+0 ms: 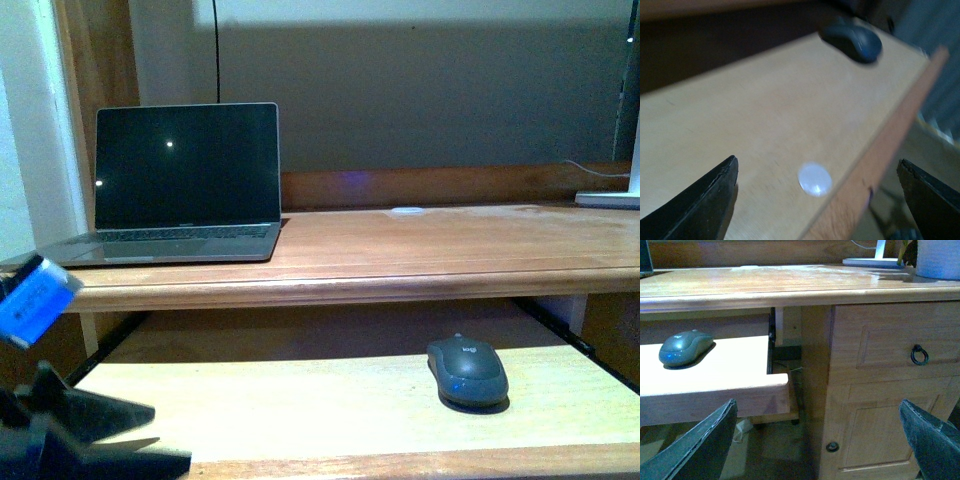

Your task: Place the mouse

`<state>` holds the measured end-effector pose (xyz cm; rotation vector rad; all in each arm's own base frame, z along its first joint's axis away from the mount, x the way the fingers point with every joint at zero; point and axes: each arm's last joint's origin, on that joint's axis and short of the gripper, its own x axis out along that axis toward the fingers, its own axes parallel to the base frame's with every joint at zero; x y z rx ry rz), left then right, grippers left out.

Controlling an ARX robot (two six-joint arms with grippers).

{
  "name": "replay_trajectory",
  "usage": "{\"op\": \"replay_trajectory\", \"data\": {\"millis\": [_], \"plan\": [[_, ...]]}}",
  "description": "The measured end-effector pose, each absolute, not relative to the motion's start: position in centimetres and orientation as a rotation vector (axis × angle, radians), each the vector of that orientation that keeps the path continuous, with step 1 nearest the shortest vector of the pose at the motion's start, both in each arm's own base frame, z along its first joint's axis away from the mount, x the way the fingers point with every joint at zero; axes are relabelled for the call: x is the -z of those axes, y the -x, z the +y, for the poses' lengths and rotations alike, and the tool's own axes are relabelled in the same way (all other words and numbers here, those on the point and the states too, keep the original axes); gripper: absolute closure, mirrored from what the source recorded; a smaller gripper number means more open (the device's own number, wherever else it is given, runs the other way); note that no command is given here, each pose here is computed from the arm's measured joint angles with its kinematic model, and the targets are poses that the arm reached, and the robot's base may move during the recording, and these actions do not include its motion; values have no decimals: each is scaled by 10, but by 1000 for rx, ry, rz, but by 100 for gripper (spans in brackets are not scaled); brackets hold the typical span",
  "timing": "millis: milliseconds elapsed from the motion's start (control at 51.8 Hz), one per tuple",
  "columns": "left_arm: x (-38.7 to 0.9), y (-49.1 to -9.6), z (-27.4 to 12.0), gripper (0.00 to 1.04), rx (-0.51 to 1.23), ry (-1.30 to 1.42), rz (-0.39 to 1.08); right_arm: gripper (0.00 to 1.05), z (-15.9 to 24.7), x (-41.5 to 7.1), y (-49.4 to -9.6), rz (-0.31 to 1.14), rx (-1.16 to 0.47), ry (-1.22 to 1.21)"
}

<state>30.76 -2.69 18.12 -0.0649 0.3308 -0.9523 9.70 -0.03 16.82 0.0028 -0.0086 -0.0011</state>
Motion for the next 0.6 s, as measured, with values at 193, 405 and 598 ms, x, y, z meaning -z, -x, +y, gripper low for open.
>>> {"op": "replay_trajectory", "data": {"millis": [193,405,598], "plan": [[-238,-280,-12,8,614,406,71,7,0,-168,-97,-9,1,-3],[-224,-214,1,45,3,133,3,7,0,-168,-97,-9,2,-3],[-203,-187,0,84,0,28,9,7,17,-202,-115,120,-89,39]]}}
